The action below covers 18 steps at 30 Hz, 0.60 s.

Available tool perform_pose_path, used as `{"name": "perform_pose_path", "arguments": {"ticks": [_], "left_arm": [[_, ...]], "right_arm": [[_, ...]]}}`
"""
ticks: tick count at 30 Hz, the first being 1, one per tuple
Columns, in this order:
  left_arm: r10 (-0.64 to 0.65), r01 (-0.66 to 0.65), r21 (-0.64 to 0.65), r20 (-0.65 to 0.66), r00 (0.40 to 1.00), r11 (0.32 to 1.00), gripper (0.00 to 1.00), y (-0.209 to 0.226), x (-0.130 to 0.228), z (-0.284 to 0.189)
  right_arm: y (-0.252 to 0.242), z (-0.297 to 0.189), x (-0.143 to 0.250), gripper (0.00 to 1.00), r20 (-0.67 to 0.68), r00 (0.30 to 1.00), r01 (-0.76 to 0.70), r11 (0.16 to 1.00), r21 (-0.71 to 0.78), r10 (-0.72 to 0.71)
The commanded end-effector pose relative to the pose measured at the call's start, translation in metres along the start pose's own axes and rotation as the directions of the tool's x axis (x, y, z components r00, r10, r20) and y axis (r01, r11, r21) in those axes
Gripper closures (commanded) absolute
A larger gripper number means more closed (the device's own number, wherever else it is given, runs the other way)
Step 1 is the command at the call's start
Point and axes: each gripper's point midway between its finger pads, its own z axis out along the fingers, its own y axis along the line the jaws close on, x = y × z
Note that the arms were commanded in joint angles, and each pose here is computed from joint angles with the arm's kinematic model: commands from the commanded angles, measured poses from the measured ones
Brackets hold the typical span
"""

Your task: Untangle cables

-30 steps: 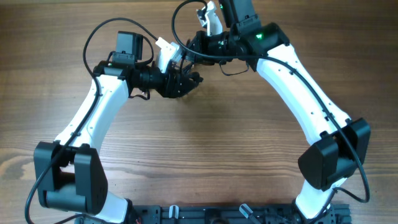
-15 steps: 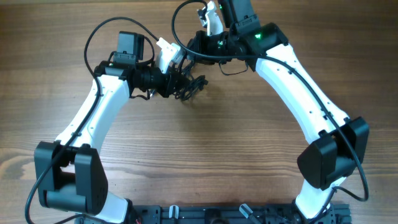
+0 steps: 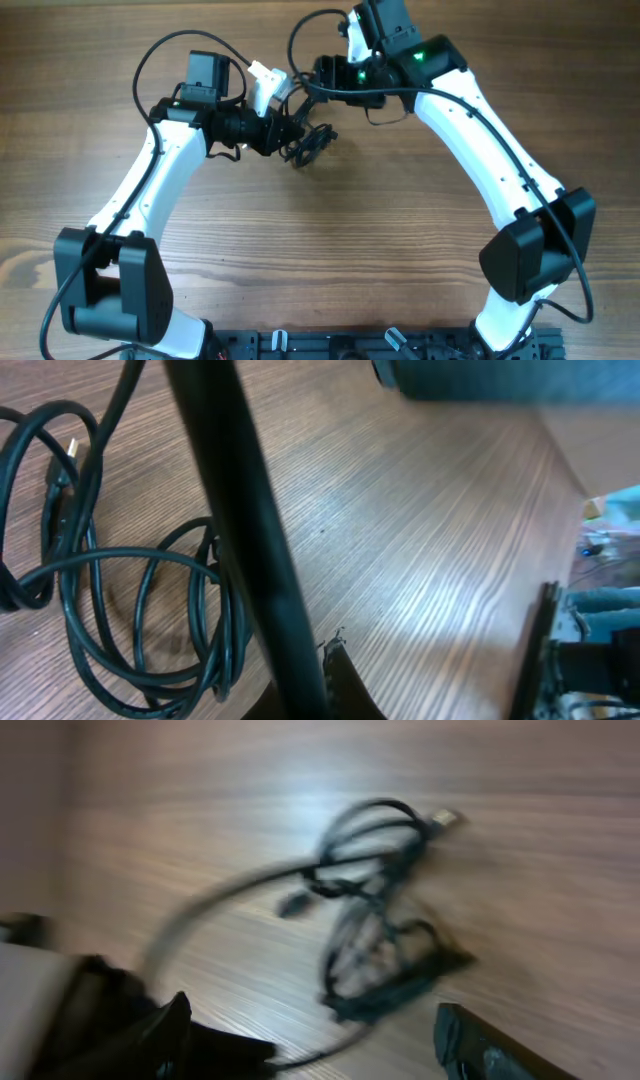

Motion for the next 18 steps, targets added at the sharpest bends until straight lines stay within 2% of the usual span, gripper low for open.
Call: {"name": "perform_pose_path", "arguments": {"ticks": [1,4,6,10,11,13,16,18], "left_arm": [[-0.052,0.043,0.118,0.075,0.996,0.992,0.96,-0.009,-0.009,-0.019],[-0.136,0.108,0.202,0.131,0.982,0.973,0.96,-0.009,-0.019,-0.037],[-0.204,0.163,0.241,0.157,0.966,0.957,0.96,-0.005,-0.025,-0.048],[-0.387,0.312,0.342,0.18,0.904,0.886,0.96,0.0,-0.041,-0.071],[-0.457,0.371,0.371,0.175,0.872,0.851,0.96,0.003,-0.046,-0.078],[-0.554,0.465,0.39,0.156,0.818,0.795,0.96,0.008,-0.052,-0.084],[-0.636,0.545,0.407,0.127,0.761,0.733,0.96,0.011,-0.055,-0.086],[-0.687,0.598,0.415,0.097,0.72,0.686,0.96,0.011,-0.055,-0.086]], "right_arm": [[-0.024,-0.005,0.001,0.2,-0.022,0.995,0.1,0.991,0.089,-0.099],[-0.031,-0.005,0.012,0.19,-0.077,0.986,0.154,0.983,0.101,-0.147],[-0.027,-0.004,0.018,0.2,-0.103,0.975,0.201,0.978,0.056,-0.195],[0.011,0.002,0.043,0.2,-0.127,0.916,0.345,0.909,-0.234,-0.38],[0.018,0.007,0.052,0.21,-0.126,0.903,0.361,0.884,-0.297,-0.411],[0.02,0.019,0.057,0.21,-0.112,0.897,0.376,0.87,-0.318,-0.428],[0.025,0.038,0.061,0.2,-0.068,0.882,0.42,0.844,-0.333,-0.465],[0.035,0.057,0.061,0.2,0.021,0.856,0.491,0.799,-0.347,-0.517]]}}
